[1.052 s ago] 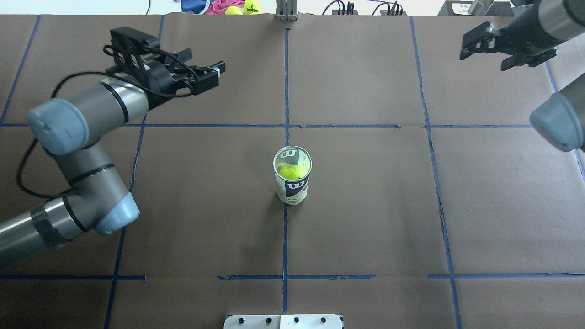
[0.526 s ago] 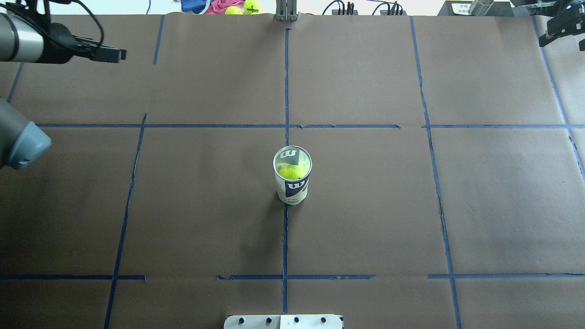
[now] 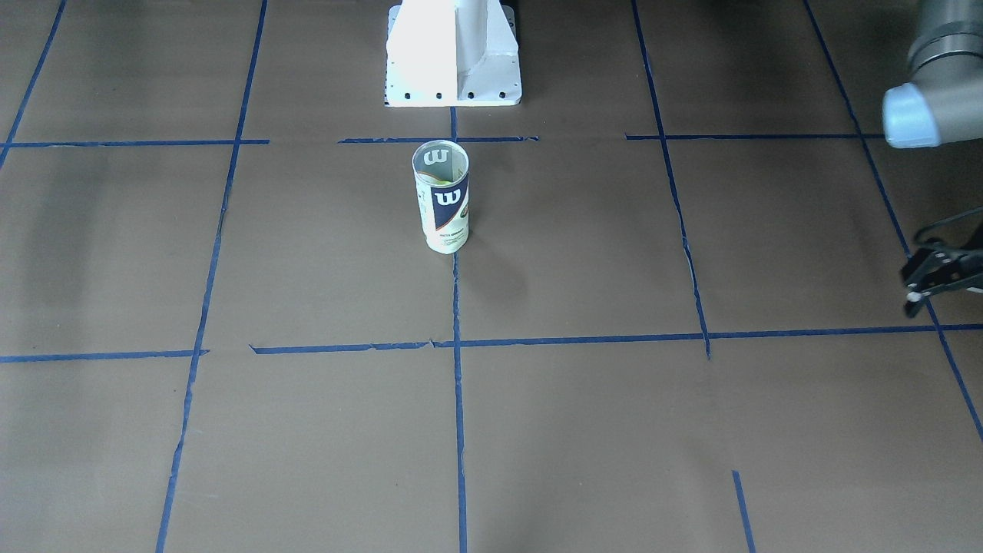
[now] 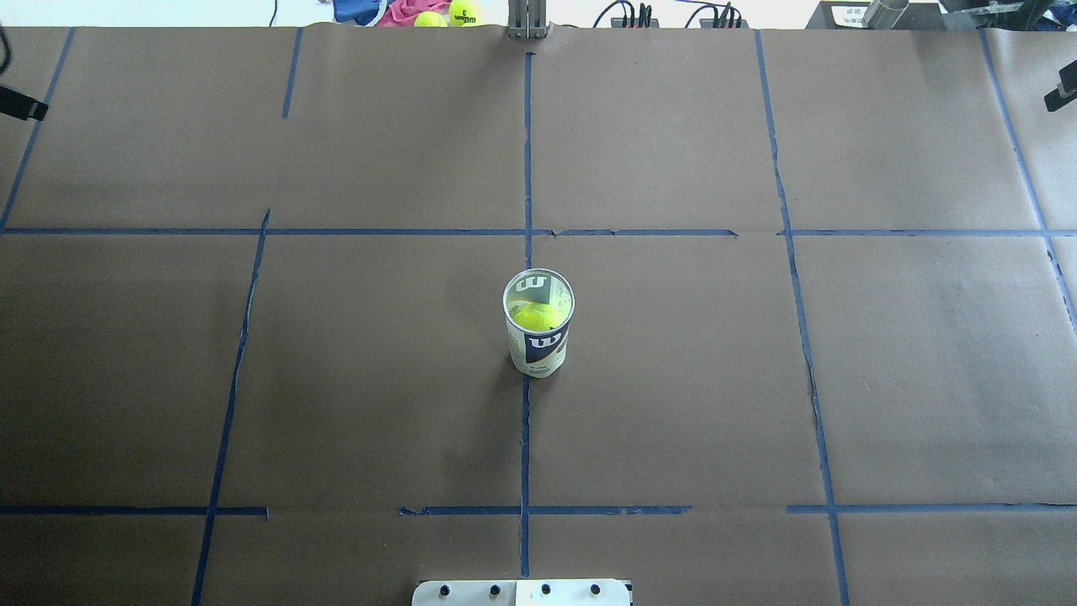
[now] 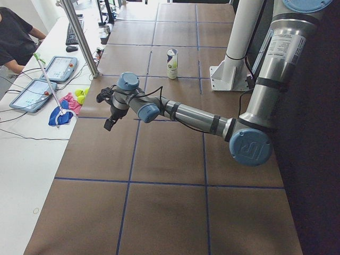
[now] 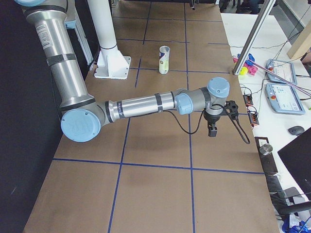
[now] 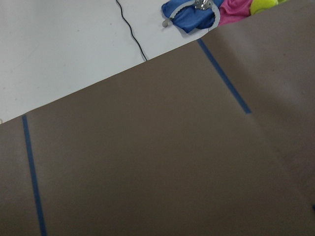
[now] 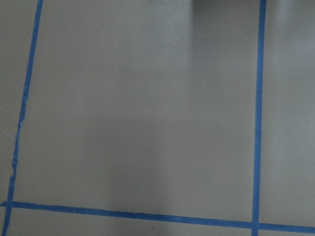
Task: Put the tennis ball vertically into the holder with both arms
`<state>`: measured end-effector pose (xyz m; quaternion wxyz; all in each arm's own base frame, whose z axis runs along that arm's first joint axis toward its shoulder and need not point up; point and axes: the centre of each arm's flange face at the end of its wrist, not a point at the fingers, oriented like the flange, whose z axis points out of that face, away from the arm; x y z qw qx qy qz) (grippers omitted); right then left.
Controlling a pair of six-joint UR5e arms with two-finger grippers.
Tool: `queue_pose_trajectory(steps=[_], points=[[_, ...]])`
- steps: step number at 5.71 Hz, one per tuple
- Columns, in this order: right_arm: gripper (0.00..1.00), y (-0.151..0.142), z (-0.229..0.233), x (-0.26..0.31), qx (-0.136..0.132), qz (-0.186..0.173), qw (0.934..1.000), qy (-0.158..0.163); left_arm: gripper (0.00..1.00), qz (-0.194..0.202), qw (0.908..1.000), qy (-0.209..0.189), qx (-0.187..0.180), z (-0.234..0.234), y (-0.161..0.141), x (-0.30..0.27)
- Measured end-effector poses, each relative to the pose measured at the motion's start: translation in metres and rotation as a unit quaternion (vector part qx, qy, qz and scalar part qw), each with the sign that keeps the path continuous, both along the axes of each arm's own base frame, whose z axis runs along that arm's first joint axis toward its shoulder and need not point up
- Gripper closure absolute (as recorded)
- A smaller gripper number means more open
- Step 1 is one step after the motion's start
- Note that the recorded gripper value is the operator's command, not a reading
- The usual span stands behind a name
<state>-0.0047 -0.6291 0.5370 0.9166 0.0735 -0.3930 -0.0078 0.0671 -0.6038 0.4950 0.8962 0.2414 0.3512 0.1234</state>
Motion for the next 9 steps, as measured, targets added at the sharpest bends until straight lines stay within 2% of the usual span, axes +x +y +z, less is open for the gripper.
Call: queue_pose_trajectory(steps=[1,2,3,4,6,8,9], points=[[0.01,0.003,0.022,0.014,0.001,-0.011,0.9999,-0.001,0.00,0.008,0.9976,0.017,-0.067,0.028,0.006,-0.034],[0.00,0.010,0.040,0.024,0.009,-0.027,0.9996,0.000,0.00,-0.008,0.9888,0.023,-0.147,0.058,0.018,-0.067],[0.00,0.018,0.053,0.029,0.016,-0.041,0.9990,0.002,0.00,-0.028,0.9818,0.025,-0.186,0.090,0.041,-0.105],[0.00,0.029,0.069,0.037,0.009,-0.041,0.9991,0.002,0.00,-0.024,0.9807,0.021,-0.193,0.120,0.065,-0.130],[0.00,0.057,0.104,0.047,-0.011,-0.037,0.9992,0.002,0.00,-0.005,0.9747,0.013,-0.223,0.144,0.087,-0.143],[0.00,0.077,0.121,0.049,0.004,-0.038,0.9993,0.005,0.00,-0.007,0.9682,0.012,-0.250,0.156,0.095,-0.148],[0.00,0.083,0.128,0.044,-0.003,-0.042,0.9991,0.005,0.00,-0.007,0.9630,0.013,-0.269,0.162,0.100,-0.148]])
